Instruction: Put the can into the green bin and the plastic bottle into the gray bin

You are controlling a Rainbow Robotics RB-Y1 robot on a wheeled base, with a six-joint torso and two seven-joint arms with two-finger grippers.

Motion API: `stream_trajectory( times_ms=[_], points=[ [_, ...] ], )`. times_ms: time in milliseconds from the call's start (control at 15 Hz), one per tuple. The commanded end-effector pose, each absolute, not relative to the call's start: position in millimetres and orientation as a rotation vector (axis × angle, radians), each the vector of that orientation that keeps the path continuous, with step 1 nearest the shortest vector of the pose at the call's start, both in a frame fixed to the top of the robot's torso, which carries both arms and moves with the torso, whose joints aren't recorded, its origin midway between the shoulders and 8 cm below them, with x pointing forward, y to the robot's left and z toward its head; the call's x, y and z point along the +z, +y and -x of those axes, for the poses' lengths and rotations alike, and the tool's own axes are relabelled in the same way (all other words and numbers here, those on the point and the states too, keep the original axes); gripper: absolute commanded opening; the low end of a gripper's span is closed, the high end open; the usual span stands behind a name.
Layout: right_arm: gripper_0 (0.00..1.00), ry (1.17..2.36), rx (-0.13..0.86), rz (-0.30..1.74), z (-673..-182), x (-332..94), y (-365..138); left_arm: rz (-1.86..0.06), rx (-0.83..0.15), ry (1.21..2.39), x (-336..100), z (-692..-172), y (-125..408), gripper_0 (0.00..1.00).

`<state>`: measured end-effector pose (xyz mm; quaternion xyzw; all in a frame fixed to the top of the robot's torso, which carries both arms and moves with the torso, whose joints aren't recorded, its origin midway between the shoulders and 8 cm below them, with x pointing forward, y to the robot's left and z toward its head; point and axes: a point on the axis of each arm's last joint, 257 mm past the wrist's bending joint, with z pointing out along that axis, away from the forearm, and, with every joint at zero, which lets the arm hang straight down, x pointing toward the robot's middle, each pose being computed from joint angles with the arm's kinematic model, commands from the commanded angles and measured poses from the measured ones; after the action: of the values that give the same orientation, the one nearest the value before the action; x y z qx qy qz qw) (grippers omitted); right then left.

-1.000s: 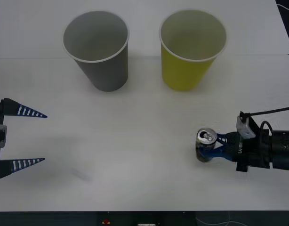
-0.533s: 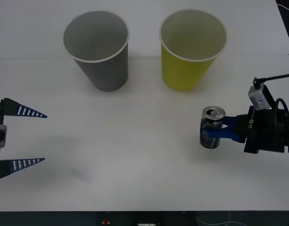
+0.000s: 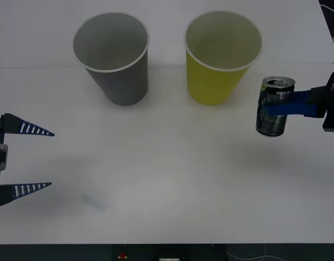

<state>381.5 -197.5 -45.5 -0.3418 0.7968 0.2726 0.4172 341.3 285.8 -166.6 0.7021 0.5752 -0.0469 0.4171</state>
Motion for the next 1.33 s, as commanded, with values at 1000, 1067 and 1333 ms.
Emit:
stream_trajectory(
  times_ms=[1000, 1067, 1333],
  points=[
    [0.00, 2.112, 0.369, 0.859, -569, 34, -183, -1.762, -0.118, 1.444, -167, -341, 286, 1.00],
    [0.00, 2.128, 0.363, 0.857, -577, 31, -178, -1.762, -0.118, 1.444, -167, -341, 286, 1.00],
    [0.00, 2.167, 0.347, 0.862, -595, 24, -167, -1.762, -0.118, 1.444, -167, -341, 286, 1.00]
  ],
)
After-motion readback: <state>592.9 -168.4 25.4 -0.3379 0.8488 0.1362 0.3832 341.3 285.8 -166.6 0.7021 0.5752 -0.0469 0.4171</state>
